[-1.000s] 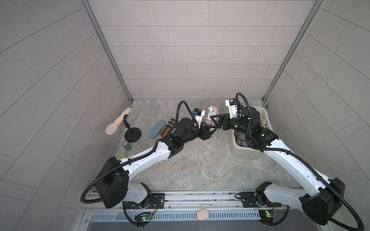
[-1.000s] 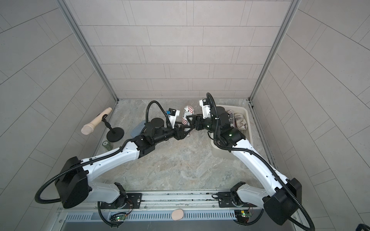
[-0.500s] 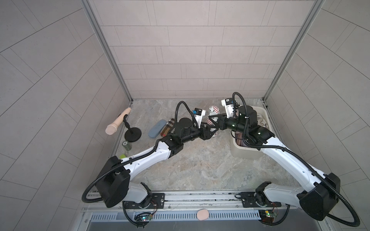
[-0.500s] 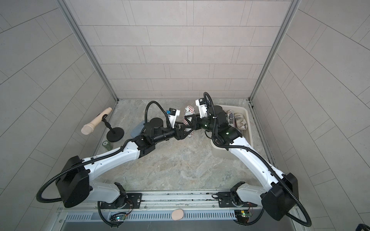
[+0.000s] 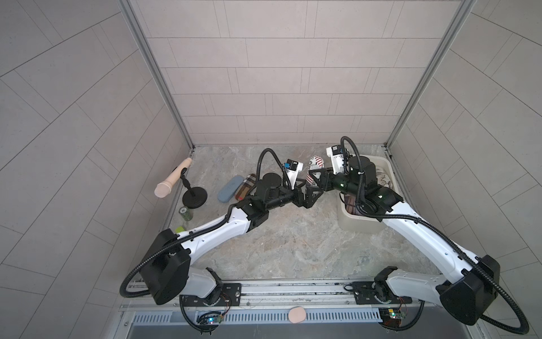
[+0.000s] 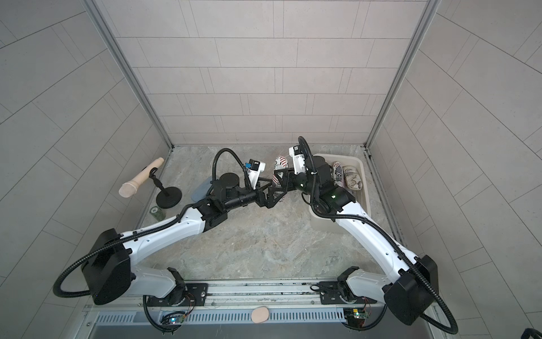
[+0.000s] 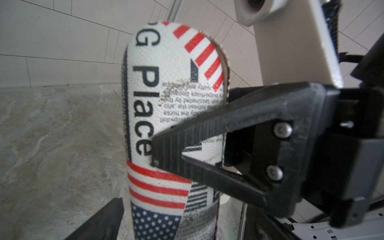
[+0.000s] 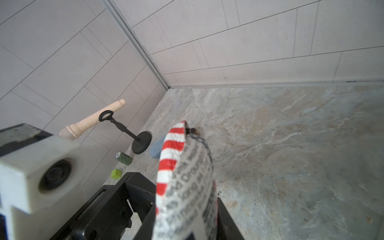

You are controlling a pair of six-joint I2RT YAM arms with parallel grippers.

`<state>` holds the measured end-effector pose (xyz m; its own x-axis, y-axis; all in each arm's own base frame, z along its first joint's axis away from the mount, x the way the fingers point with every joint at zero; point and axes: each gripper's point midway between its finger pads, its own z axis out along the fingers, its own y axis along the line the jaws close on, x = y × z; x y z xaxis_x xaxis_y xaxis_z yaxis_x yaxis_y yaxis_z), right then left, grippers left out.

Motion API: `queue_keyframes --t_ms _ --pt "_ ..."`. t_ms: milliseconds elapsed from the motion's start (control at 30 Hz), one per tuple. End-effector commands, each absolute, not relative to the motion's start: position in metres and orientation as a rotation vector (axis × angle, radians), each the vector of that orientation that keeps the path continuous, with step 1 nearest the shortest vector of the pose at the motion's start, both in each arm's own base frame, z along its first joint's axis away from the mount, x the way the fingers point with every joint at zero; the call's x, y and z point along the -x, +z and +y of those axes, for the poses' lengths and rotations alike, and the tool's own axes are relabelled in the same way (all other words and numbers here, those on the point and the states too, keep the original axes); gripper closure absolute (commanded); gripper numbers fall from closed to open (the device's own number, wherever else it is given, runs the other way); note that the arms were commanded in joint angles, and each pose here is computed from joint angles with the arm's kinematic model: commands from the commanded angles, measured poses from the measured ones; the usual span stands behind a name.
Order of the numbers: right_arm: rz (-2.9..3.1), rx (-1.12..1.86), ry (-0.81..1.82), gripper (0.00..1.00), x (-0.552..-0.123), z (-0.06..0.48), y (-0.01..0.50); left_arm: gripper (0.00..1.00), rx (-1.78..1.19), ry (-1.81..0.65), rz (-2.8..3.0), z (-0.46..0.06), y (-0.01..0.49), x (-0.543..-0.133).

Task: Put the glasses cases into the storage boxes
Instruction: Pick up the glasses case at the center of the board, then place the glasses case in the storage box.

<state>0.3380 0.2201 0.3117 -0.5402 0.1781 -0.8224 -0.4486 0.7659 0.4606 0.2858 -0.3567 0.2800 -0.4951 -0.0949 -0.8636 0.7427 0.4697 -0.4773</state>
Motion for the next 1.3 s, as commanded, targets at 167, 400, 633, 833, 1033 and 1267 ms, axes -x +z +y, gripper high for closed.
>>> queue_keyframes --t_ms 167,400,633,833,1033,1267 --pt "1.939 0.026 0.537 0.85 -0.354 0.175 0.339 0.00 -0.514 -1.008 1.762 -0.338 0.292 -0.293" --pt "1.940 0.018 0.478 0.85 -0.352 0.165 0.339 0.00 -0.431 -0.918 1.792 -0.325 0.287 -0.304" --pt "1.928 -0.007 0.398 0.85 -0.346 0.142 0.344 0.00 -0.373 -0.845 1.813 -0.314 0.283 -0.312" --pt "1.954 -0.043 0.252 0.86 -0.332 0.104 0.340 0.00 -0.302 -0.754 1.834 -0.299 0.280 -0.321" --pt "2.010 -0.144 0.077 0.86 -0.309 0.043 0.321 0.00 -0.304 -0.755 1.844 -0.300 0.279 -0.321" --pt "2.087 -0.190 0.064 0.85 -0.302 0.023 0.278 0.00 -0.302 -0.763 1.853 -0.301 0.278 -0.321"
